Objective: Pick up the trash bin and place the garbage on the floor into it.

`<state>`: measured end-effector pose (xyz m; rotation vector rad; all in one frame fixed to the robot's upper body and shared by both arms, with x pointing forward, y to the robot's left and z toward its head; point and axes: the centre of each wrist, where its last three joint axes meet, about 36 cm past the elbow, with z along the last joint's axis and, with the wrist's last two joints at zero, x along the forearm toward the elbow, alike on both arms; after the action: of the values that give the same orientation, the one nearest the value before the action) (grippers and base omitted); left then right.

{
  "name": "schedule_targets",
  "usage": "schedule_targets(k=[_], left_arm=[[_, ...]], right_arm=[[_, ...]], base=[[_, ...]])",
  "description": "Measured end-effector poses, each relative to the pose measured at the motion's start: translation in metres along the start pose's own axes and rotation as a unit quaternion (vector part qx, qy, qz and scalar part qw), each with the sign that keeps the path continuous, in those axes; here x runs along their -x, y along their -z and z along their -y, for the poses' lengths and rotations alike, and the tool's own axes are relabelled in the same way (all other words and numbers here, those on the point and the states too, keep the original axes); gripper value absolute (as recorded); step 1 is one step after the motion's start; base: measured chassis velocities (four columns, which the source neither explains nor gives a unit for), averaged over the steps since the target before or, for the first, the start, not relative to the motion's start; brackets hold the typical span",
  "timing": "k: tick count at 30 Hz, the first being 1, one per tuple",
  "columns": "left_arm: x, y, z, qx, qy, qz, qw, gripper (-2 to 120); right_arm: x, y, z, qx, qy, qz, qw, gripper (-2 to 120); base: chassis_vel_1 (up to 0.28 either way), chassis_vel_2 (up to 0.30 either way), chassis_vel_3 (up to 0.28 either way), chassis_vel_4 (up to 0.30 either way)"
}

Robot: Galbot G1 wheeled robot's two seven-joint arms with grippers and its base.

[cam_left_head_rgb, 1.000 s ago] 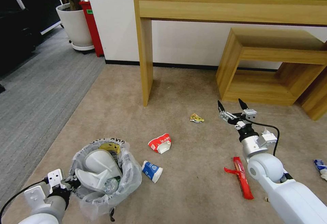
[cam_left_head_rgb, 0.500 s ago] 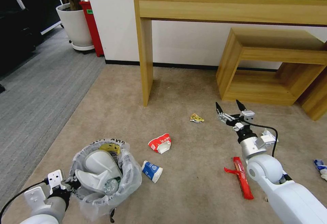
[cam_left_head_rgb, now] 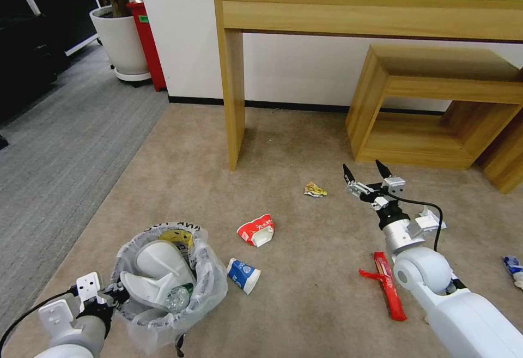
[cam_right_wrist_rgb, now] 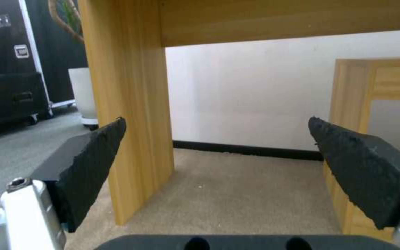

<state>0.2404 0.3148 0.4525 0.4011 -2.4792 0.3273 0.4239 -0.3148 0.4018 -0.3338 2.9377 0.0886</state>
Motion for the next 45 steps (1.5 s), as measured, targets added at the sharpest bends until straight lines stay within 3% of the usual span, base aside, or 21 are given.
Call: schedule_targets(k=[12,17,21,24,26,28,30,32,33,37,42,45], left_arm=[[0.003,0.000,0.000,-0.002,0.001,0.001,1.0000,1],[0.006,-0.001,0.001,-0.004,0.000,0.000,1.0000,1],[0.008,-0.001,0.002,-0.006,0.000,0.001,1.0000,1],[0.010,-0.001,0.001,-0.008,0.001,0.000,1.0000,1],[0.010,-0.001,0.001,-0.009,0.002,0.000,1.0000,1],[0.012,-0.002,0.000,-0.011,0.003,-0.002,0.9999,1],[0.012,-0.002,0.000,-0.012,0.004,-0.002,0.9999,1],[0.013,-0.003,0.000,-0.015,0.005,-0.002,0.9999,1],[0.013,-0.003,0.000,-0.015,0.005,-0.002,0.9999,1],[0.015,-0.005,-0.001,-0.019,0.008,-0.005,0.9998,1],[0.017,-0.007,-0.002,-0.021,0.011,-0.008,0.9997,1],[0.018,-0.008,-0.001,-0.023,0.011,-0.009,0.9996,1]], right_arm=[[0.005,-0.006,-0.005,-0.006,0.007,0.000,1.000,100],[0.014,-0.004,-0.025,0.032,-0.009,-0.030,0.999,100],[0.025,0.001,-0.050,0.084,-0.034,-0.083,0.992,100],[0.037,0.002,-0.086,0.133,-0.076,-0.174,0.973,100],[0.040,0.002,-0.094,0.139,-0.083,-0.195,0.967,100],[0.047,-0.003,-0.121,0.157,-0.104,-0.261,0.947,100],[0.048,-0.005,-0.126,0.161,-0.107,-0.273,0.942,100],[0.053,-0.009,-0.148,0.174,-0.123,-0.319,0.924,100],[0.053,-0.009,-0.148,0.174,-0.123,-0.319,0.924,100],[0.071,-0.025,-0.204,0.206,-0.122,-0.405,0.882,100],[0.082,-0.034,-0.218,0.209,-0.125,-0.428,0.870,100],[0.098,-0.048,-0.224,0.213,-0.146,-0.448,0.856,100]], base=[[-0.037,0.040,0.030,-0.034],[0.000,0.000,0.000,0.000],[0.000,0.000,0.000,0.000],[0.000,0.000,0.000,0.000],[0.000,0.000,0.000,0.000],[0.000,0.000,0.000,0.000],[0.000,0.000,0.000,0.000],[0.000,0.000,0.000,0.000],[0.000,0.000,0.000,0.000],[0.000,0.000,0.000,0.000],[0.000,0.000,0.000,0.000],[0.000,0.000,0.000,0.000]])
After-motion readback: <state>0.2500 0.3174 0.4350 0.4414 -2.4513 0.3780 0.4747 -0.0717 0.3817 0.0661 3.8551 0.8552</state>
